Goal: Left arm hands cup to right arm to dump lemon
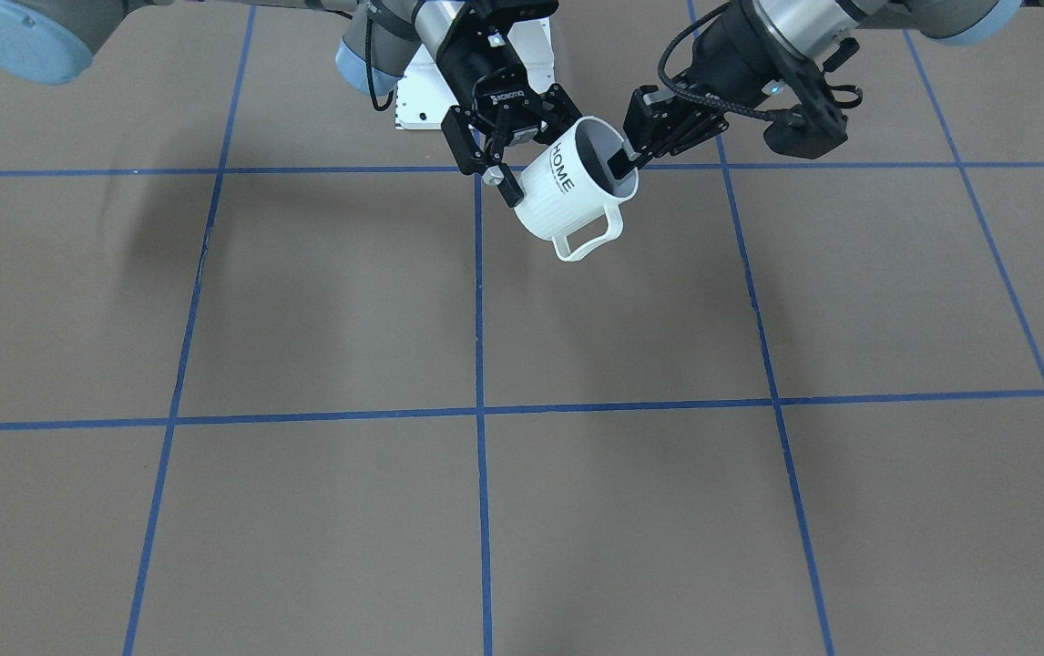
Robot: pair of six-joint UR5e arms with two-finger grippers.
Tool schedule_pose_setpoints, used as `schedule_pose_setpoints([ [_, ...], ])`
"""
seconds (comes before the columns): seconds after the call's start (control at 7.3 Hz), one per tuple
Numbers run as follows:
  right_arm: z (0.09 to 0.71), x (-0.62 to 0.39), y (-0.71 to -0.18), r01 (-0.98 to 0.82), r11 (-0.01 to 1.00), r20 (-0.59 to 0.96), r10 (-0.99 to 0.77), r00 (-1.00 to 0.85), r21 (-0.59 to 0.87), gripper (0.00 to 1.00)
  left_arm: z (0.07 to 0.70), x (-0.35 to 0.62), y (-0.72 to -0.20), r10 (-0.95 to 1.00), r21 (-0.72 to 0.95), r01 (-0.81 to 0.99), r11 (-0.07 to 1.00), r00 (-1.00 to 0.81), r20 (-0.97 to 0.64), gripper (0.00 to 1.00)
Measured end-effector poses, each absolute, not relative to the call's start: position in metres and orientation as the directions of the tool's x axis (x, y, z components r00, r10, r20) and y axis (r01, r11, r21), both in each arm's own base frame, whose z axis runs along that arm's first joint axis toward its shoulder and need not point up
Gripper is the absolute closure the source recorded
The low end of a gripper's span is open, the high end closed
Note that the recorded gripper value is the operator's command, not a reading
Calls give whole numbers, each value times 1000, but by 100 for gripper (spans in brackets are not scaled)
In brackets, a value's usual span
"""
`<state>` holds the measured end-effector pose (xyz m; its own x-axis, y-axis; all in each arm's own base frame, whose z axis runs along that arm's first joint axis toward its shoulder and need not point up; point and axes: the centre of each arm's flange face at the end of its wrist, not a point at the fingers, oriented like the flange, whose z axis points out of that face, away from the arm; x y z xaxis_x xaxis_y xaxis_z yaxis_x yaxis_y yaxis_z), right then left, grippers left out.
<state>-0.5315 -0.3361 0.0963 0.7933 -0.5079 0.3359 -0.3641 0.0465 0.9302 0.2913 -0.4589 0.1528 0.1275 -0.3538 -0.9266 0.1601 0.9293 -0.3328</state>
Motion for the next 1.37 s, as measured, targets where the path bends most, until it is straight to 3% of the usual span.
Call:
schedule_pose_setpoints([
  [0.96,98,-527,-287,-336,22,301,-504,810,941,0,166,290,-479,-386,-356,197,914,141,-912,100],
  [1.37,93,-505,-317,-347,6,310,-462,831,938,0,194,274,-514,-430,-382,263,886,158,-889,100],
])
